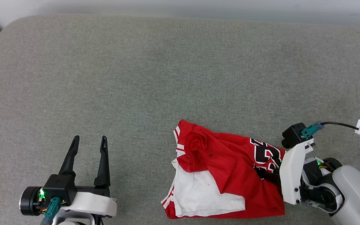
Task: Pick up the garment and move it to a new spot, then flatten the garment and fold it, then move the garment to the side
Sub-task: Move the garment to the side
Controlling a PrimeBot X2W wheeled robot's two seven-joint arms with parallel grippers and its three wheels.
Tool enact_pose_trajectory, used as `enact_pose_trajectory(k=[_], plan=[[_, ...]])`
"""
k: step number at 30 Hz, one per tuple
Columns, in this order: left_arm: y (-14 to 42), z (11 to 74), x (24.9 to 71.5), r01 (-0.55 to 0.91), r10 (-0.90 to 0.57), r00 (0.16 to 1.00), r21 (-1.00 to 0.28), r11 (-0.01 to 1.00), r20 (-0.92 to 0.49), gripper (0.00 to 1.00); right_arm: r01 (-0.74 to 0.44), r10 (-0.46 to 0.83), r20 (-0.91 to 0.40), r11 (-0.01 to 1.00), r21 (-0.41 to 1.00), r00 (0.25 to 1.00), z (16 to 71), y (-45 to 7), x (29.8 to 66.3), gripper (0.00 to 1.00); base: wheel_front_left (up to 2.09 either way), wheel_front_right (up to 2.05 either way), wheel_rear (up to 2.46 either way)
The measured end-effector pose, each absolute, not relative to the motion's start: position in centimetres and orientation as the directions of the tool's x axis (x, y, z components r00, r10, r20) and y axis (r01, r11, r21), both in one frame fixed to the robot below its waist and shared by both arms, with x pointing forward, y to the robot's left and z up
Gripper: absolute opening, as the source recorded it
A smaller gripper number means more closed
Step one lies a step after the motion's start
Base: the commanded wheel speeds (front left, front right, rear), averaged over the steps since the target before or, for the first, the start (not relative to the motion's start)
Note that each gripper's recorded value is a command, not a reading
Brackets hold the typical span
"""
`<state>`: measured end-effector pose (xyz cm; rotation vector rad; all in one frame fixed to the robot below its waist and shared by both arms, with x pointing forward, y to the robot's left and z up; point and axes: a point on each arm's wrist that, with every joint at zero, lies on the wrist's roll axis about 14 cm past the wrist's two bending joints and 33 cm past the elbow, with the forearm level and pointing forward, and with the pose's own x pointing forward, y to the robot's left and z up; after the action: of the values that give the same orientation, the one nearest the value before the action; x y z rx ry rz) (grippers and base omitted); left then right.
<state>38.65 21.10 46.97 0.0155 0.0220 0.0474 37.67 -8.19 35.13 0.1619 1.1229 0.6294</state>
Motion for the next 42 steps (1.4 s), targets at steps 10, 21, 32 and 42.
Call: enact_pose_trajectory(k=[10, 21, 32, 42], plan=[[20.1, 48.3, 37.1, -0.037, 0.037, 0.999, 0.009, 0.999, 0.013, 1.00, -0.558, 0.504, -0.720, 0.806, 0.195, 0.476, 42.2, -11.4, 38.8, 0.00, 0.00, 0.00, 0.00], [15.6, 49.3, 39.3, 0.090, -0.090, 0.995, -0.012, 0.996, 0.053, 1.00, -0.495, 0.341, -0.691, 0.868, -0.028, 0.637, 47.7, -19.9, 37.8, 0.00, 0.00, 0.00, 0.00], [11.7, 47.5, 43.3, 0.215, -0.214, 0.976, -0.022, 0.976, 0.036, 1.00, -0.280, 0.011, -0.712, 0.924, -0.262, 0.702, 48.9, -31.5, 39.0, 0.00, 0.00, 0.00, 0.00], [11.1, 44.1, 47.2, 0.265, -0.265, 0.964, -0.013, 0.964, 0.001, 1.00, -0.063, -0.296, -0.728, 0.905, -0.421, 0.618, 46.7, -42.0, 40.9, 0.00, 0.00, 0.00, 0.00]])
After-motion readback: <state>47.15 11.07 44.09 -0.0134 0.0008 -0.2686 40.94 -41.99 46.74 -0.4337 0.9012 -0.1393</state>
